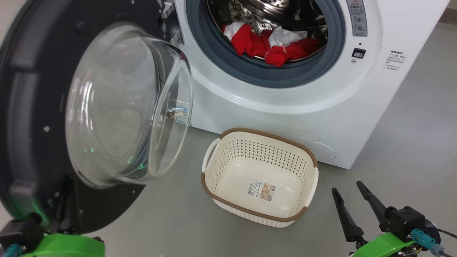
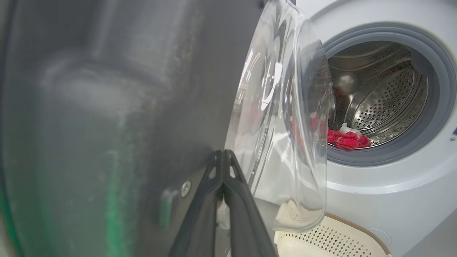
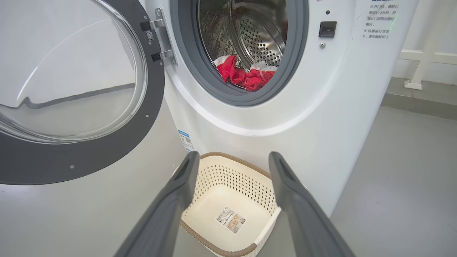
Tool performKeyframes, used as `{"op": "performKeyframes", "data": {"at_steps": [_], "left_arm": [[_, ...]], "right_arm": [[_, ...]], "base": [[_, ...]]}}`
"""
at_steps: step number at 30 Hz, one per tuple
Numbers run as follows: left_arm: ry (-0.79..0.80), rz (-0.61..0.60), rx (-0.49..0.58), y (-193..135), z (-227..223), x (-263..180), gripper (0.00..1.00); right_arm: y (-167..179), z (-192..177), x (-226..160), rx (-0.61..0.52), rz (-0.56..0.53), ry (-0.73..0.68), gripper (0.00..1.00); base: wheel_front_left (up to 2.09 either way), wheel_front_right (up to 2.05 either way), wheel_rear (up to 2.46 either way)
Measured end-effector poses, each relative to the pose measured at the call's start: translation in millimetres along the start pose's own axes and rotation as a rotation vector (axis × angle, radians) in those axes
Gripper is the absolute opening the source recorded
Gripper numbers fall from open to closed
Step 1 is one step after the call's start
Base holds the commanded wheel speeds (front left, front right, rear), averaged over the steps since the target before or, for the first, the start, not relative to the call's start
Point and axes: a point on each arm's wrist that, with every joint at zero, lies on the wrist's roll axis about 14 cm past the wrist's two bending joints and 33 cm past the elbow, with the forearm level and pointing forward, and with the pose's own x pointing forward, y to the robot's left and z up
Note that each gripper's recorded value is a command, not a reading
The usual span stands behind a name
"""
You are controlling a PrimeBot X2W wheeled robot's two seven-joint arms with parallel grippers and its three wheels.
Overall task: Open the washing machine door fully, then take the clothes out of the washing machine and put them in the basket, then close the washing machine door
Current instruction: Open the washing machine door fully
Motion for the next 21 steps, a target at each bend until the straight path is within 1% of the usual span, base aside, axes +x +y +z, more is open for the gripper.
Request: {"op": "performKeyframes", "data": {"at_steps": [5,11,17,21], "left_arm": [[-0.012,0.039,0.031,14,6,12,0.0],[-0.013,0.094,0.035,31,8,21,0.0],[-0.012,0.132,0.072,46,11,29,0.0],[-0.016,0.161,0.079,55,14,36,0.0]], "right_arm": [[-3,-2,2,-0.002,0.001,0.005,1.0],[-5,-4,2,-0.005,-0.002,0.011,1.0],[-9,-7,3,-0.004,-0.008,0.018,1.0],[-12,-3,9,-0.006,-0.008,0.003,1.0]], "base": [[0.0,0.0,0.0],[0.0,0.0,0.0],[0.0,0.0,0.0],[0.0,0.0,0.0]]}}
